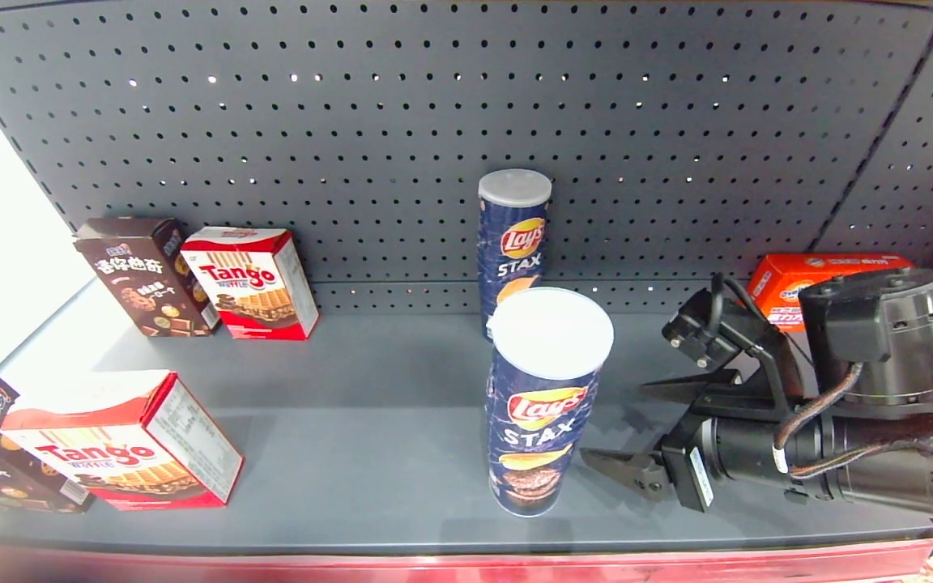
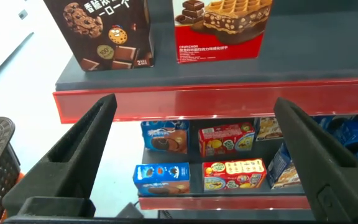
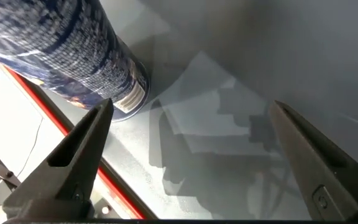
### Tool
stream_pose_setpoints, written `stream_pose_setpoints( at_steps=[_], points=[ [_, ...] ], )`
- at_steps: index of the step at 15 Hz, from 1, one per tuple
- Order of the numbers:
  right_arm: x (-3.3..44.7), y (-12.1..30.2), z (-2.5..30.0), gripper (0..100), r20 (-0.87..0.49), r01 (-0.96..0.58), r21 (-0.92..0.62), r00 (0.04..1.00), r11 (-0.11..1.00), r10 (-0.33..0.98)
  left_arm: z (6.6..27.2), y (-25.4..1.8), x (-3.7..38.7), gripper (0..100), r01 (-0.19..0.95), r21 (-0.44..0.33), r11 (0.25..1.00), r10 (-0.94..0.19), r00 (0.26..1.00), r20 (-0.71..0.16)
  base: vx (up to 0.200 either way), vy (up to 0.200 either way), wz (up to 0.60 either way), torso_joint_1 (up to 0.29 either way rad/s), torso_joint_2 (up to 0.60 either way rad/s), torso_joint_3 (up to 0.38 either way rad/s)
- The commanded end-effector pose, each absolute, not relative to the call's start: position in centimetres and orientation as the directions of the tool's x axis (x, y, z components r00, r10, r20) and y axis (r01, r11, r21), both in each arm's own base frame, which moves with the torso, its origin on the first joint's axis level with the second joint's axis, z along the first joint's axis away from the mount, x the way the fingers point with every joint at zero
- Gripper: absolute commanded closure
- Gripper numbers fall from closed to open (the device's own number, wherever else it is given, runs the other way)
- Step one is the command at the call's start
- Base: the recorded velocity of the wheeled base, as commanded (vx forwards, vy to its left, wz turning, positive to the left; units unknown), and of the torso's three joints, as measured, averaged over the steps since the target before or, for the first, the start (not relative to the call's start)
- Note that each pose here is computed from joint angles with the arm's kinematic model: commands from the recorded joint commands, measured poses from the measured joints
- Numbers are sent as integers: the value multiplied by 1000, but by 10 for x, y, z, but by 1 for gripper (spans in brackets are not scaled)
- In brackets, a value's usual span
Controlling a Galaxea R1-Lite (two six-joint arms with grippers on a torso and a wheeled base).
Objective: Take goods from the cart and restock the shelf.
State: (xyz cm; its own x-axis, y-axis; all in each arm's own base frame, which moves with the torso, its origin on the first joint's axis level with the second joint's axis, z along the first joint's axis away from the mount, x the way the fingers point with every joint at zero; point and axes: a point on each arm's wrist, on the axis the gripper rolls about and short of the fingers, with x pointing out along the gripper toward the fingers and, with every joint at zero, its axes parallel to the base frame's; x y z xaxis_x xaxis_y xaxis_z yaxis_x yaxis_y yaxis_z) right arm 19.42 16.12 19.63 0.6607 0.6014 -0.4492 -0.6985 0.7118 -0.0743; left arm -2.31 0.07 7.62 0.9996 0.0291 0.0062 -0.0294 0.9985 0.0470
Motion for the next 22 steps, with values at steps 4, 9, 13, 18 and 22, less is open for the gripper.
stream_pose_setpoints(
  at_steps=[4, 9, 13, 18, 22],
  points=[
    [194, 162, 198, 0, -442, -702, -77, 661, 708, 607, 76, 1, -23, 0, -29, 47, 998, 29, 1000, 5, 0, 0, 0, 0, 0, 0],
    [196, 165, 197, 0, -448, -703, -76, 657, 707, 606, 76, 1, -23, 0, -29, 34, 999, 29, 1000, 5, 0, 0, 0, 0, 0, 0],
    [200, 168, 196, 0, -452, -704, -76, 656, 707, 605, 76, 1, -23, 0, -29, 32, 999, 29, 1000, 5, 0, 0, 0, 0, 0, 0],
    [195, 156, 205, 0, -419, -681, -79, 685, 728, 596, 76, 1, -23, 0, -28, 32, 999, 28, 1000, 5, 0, 0, 0, 0, 0, 0],
    [182, 96, 245, 0, -253, -499, -98, 849, 861, 463, 76, 1, -23, 0, -28, 32, 999, 28, 1000, 5, 0, 0, 0, 0, 0, 0]
  ],
)
